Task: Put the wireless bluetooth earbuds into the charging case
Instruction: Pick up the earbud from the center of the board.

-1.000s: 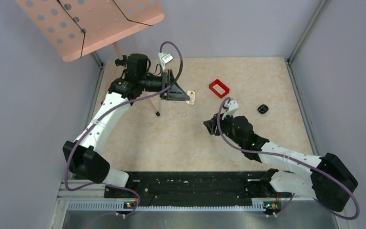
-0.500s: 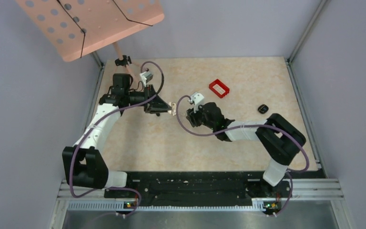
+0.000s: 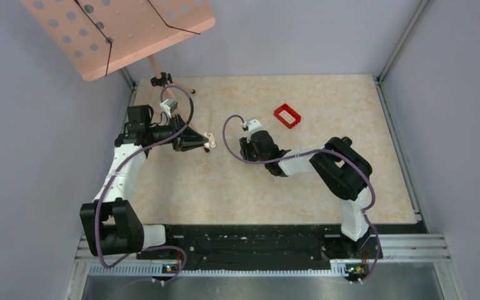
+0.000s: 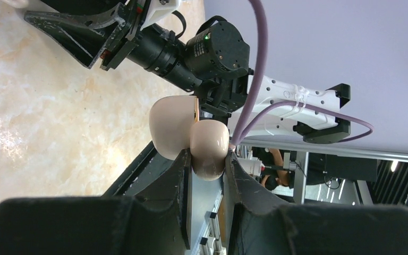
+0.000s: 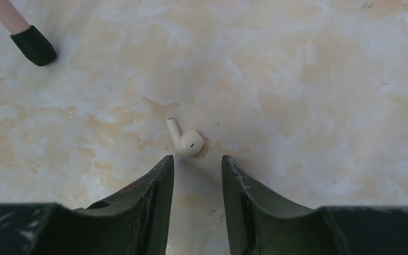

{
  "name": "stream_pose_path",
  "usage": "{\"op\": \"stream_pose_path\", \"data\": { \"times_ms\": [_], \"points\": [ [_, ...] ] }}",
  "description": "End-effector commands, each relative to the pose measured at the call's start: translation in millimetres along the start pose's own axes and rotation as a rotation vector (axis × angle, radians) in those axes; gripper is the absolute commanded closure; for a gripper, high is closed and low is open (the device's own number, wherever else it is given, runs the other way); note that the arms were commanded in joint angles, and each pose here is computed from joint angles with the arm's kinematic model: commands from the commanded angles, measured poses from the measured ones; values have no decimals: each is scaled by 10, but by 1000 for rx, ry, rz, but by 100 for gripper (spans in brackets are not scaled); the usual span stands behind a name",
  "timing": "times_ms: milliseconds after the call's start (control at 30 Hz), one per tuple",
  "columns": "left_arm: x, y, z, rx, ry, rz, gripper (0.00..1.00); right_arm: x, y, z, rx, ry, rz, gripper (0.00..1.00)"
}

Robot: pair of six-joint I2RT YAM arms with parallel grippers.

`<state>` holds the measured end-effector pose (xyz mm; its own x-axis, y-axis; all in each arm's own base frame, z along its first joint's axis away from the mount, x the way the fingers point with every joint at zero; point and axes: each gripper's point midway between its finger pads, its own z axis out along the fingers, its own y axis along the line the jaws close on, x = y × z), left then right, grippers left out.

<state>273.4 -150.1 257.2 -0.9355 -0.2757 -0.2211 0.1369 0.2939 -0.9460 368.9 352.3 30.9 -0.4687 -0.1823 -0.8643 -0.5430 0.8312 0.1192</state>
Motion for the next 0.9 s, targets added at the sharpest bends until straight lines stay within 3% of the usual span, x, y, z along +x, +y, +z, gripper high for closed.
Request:
{"op": "stream_pose_path", "data": {
  "times_ms": [0,433,667,867],
  "points": [
    [-13,-97,-46,30,-23,61,100,-121,37,73,19,-23,35,63],
    [2,-114,-50,36,-24,64,100,-20,81,206,32,19,-24,65],
    [9,-106,-50,35,-25,63,100,-48,90,117,26,2,-10,85],
    [26,-52,-43,18,-29,62,100,-271,123,-69,9,-60,15,92]
  ]
}}
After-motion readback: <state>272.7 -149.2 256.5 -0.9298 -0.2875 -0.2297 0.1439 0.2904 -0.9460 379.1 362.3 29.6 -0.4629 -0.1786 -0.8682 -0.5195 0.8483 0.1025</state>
